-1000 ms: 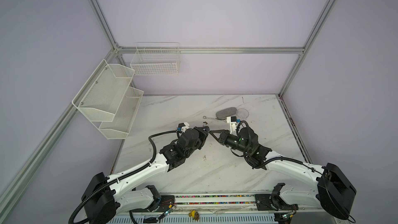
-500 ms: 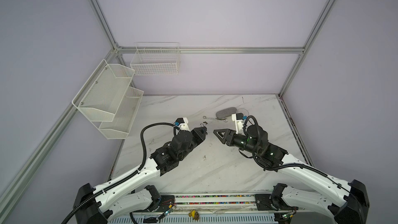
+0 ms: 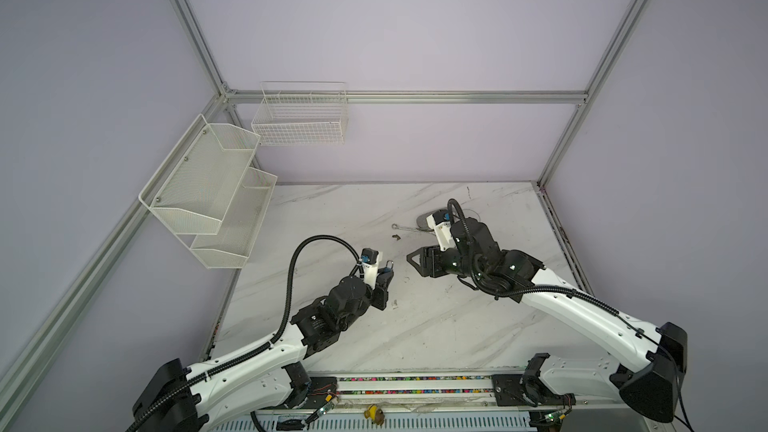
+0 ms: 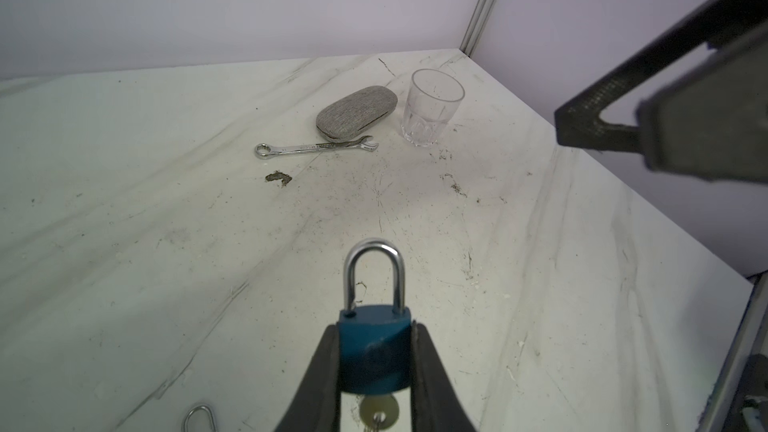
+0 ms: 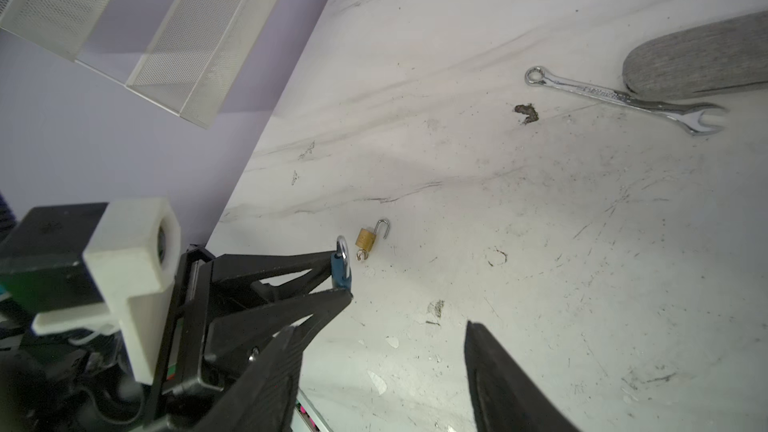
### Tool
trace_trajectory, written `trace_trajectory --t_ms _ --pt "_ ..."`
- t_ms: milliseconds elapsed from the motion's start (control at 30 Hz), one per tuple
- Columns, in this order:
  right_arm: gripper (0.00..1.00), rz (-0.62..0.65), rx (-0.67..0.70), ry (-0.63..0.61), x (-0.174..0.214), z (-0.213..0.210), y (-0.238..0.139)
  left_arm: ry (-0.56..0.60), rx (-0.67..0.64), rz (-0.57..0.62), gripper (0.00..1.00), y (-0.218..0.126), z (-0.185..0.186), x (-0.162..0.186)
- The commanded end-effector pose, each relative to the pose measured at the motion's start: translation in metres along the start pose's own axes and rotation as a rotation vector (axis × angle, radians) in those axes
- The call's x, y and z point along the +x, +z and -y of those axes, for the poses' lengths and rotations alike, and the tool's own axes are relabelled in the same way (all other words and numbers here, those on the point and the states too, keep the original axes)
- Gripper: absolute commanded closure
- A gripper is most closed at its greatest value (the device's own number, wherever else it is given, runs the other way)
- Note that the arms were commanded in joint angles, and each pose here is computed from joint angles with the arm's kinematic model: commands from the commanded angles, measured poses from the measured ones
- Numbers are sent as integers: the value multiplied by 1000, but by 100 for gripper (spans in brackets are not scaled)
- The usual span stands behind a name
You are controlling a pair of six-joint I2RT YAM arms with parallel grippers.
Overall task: Unlock with the key
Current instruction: 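Open the right gripper off the key and draw it back from the padlock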
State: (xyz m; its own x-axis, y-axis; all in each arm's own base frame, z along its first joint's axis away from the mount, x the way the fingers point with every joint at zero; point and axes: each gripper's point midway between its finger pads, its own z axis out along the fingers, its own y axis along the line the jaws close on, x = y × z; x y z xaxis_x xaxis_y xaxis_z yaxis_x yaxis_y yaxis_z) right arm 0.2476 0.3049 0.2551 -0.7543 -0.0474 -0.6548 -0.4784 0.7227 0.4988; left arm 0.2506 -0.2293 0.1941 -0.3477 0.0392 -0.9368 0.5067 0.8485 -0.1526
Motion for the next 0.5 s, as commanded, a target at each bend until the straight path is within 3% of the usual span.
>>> trace_trajectory --t_ms 0,233,467 --pt "34 -34 1 -57 1 -4 2 144 54 181 100 -3 13 -32" --pt "33 -15 23 -104 -7 -14 19 193 66 177 100 2 21 -30" --pt "33 -42 180 -130 -7 12 35 205 64 190 100 -3 22 -32"
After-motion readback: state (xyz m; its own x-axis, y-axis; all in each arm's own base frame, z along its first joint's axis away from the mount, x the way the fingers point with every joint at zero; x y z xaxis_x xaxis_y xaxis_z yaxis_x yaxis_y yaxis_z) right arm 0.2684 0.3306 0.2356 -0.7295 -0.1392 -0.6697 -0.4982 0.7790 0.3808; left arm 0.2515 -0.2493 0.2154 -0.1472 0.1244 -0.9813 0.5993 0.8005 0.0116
